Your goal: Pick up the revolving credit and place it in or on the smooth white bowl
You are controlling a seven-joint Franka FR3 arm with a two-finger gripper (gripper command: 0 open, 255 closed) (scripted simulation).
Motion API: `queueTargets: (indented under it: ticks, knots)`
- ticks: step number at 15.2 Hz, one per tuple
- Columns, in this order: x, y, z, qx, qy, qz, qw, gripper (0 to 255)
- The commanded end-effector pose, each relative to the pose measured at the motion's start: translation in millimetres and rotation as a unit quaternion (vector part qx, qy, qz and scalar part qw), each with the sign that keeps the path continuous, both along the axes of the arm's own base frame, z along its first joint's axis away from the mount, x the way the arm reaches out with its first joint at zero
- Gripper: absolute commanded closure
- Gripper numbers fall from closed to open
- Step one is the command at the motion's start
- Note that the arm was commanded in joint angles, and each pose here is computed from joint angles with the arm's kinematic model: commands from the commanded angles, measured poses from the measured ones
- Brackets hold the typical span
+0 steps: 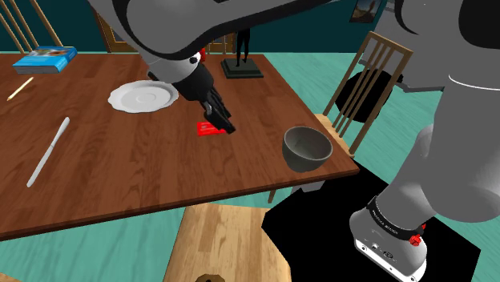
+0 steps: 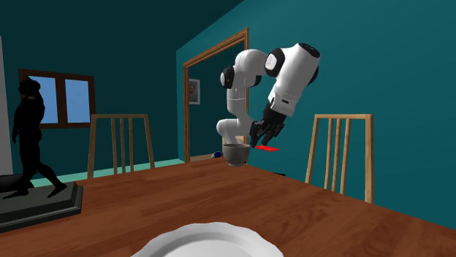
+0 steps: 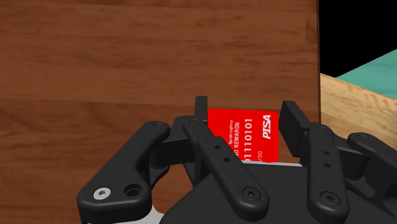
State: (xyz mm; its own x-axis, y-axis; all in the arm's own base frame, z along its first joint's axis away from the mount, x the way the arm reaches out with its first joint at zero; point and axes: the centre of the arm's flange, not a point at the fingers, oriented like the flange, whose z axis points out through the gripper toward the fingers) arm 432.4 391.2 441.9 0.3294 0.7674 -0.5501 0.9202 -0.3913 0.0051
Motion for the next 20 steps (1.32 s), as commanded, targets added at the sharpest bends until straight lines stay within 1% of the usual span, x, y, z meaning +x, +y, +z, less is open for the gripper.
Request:
queueTargets:
  ticks: [1, 7, 20]
  knots:
    - [1.1, 0.0, 10.9, 0.0, 0.0, 0.0, 1.0, 255]
    - [1.1, 0.0, 39.5, 0.0, 0.0, 0.0, 1.0, 255]
    - [-102.2, -136.9, 46.7, 0.0, 0.0, 0.0, 1.0, 255]
